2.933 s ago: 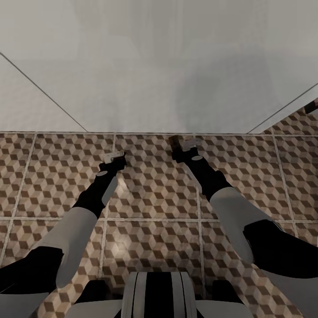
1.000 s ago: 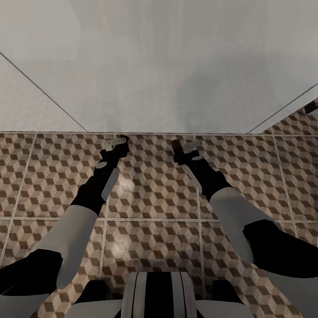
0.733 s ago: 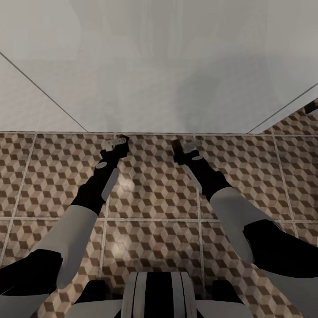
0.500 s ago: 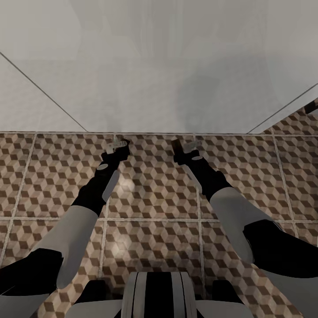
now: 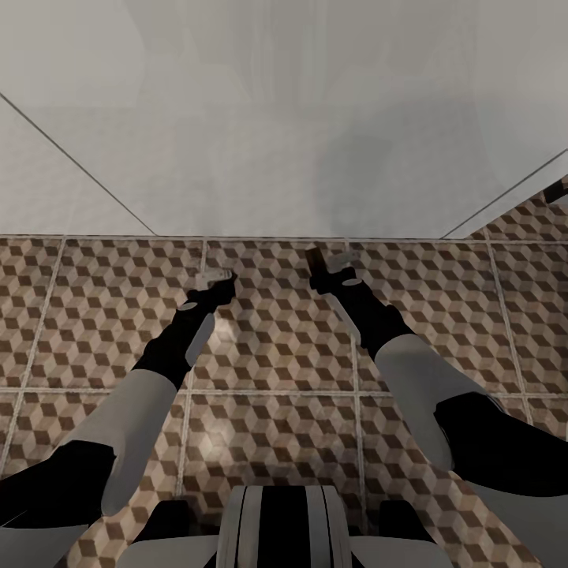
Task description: Take the four mousetraps from the cabinet in the bathroom and place them on the bathroom floor. Make sure all four end up on the same floor surface, and ensure that at least two of them are either under or directly next to the same bathroom sink.
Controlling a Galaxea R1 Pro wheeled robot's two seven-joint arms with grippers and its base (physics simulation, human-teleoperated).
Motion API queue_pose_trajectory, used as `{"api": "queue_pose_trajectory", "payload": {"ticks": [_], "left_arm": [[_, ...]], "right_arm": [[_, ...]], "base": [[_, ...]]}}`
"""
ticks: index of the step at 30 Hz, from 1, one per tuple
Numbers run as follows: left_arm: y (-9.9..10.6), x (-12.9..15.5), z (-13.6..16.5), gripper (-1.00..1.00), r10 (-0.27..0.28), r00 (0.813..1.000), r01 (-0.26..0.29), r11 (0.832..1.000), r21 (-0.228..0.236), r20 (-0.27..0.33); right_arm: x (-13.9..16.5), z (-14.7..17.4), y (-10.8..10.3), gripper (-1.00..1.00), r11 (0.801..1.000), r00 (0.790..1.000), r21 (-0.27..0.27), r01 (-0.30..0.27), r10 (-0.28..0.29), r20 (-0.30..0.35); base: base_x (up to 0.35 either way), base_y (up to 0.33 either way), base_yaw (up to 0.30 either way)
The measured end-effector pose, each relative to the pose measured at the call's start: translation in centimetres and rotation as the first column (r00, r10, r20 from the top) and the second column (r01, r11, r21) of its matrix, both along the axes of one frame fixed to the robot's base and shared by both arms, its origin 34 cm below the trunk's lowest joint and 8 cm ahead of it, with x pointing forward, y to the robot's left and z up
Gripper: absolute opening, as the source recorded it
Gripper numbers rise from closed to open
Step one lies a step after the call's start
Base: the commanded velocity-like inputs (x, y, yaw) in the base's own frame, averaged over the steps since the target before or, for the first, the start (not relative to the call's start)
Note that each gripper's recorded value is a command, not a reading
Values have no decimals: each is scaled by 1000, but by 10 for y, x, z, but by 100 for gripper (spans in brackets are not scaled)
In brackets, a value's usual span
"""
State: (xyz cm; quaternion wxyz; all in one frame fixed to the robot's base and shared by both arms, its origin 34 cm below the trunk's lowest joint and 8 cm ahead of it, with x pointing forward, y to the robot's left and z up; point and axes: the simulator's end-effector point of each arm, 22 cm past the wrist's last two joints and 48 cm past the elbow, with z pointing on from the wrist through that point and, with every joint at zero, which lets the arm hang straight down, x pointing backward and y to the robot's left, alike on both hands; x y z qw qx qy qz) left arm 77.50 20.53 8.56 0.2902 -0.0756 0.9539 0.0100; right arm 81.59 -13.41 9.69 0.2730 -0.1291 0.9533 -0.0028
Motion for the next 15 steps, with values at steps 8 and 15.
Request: {"api": "queue_pose_trajectory", "payload": {"ticks": [8, 15], "left_arm": [[0, 0, 0, -100, 0, 1000, 0, 1000, 0, -2], [0, 2, 2, -100, -1, 1000, 1, 1000, 0, 6]], "right_arm": [[2, 2, 1, -100, 1000, 1000, 3, -1, 1, 5], [2, 2, 1, -100, 1000, 1000, 3, -1, 1, 6]], "base": [[0, 0, 0], [0, 0, 0]]}}
